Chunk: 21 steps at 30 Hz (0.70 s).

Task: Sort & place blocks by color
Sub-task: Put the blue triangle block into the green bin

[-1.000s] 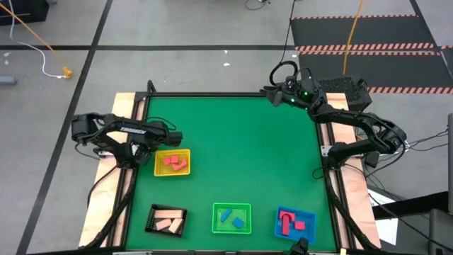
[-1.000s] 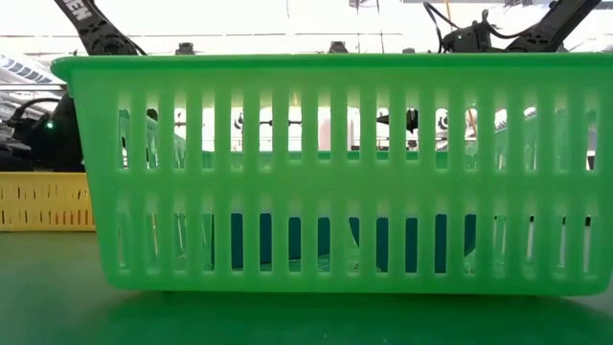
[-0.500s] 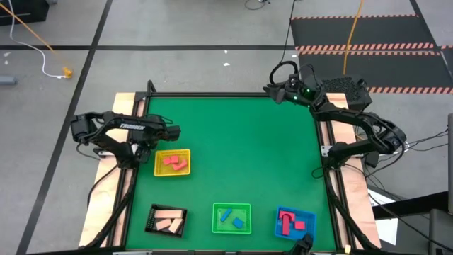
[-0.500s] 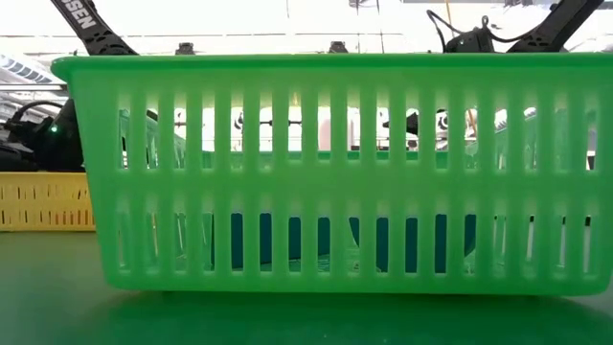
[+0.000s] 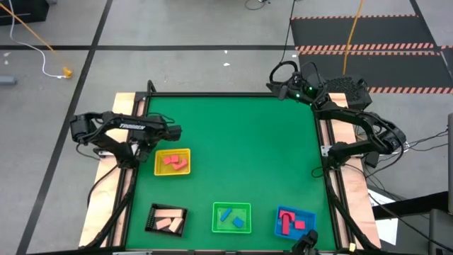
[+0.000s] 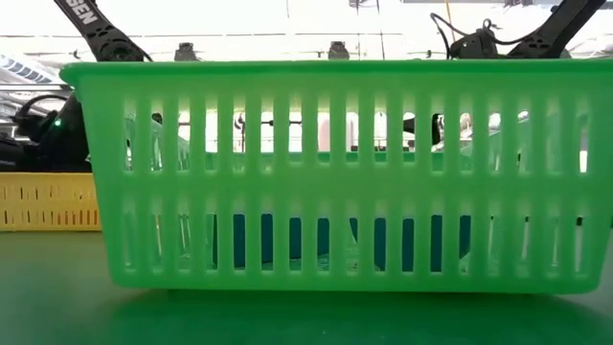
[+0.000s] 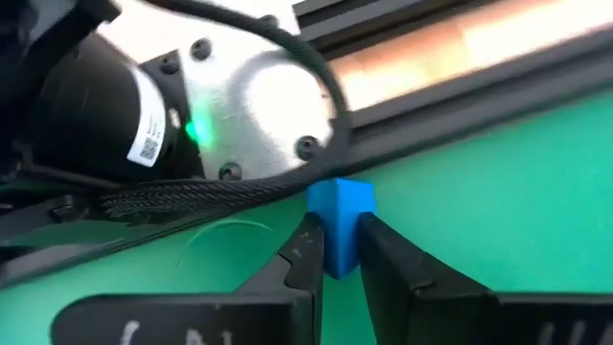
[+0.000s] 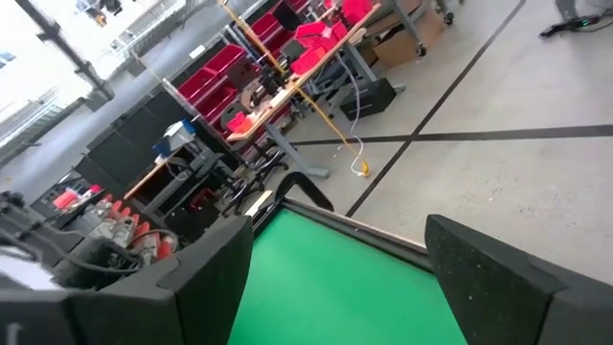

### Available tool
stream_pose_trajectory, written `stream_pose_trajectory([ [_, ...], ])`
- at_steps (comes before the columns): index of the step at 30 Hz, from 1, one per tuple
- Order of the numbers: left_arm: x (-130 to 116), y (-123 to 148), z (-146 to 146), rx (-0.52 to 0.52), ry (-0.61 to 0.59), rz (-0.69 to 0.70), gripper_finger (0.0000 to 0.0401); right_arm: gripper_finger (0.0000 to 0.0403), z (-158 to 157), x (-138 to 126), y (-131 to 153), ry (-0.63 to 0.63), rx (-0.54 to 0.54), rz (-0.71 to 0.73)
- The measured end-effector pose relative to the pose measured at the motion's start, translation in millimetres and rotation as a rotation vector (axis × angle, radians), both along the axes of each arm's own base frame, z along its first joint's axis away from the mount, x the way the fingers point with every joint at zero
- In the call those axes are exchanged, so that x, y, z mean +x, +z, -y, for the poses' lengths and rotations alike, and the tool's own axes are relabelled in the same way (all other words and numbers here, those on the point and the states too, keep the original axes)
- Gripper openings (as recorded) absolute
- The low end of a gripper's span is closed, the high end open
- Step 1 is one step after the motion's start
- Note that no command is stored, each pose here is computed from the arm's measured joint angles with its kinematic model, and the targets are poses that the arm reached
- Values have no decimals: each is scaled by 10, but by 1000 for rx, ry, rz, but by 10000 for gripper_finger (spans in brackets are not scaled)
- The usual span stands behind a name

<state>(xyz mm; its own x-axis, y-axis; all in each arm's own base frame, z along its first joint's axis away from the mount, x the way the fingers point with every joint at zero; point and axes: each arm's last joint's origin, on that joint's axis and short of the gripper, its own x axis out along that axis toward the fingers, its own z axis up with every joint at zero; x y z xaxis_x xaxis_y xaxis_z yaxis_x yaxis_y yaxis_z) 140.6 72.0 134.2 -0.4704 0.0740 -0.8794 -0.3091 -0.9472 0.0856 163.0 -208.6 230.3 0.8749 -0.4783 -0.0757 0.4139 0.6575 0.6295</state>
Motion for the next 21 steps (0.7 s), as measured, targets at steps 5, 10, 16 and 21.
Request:
stream_pose_trajectory([
  [5, 199, 99, -104, 64, -161, 82, 39, 302, 3, -1, 8, -9, -8, 5],
  [10, 394, 171, -217, 194, -322, 150, 26, 302, 3, 0, 8, -10, -9, 4],
  [16, 699, 259, -406, 481, -519, 271, 8, 302, 2, 1, 5, -10, -5, 4],
  [21, 960, 399, -540, 652, -726, 401, 7, 302, 2, 1, 5, -12, 26, 21],
])
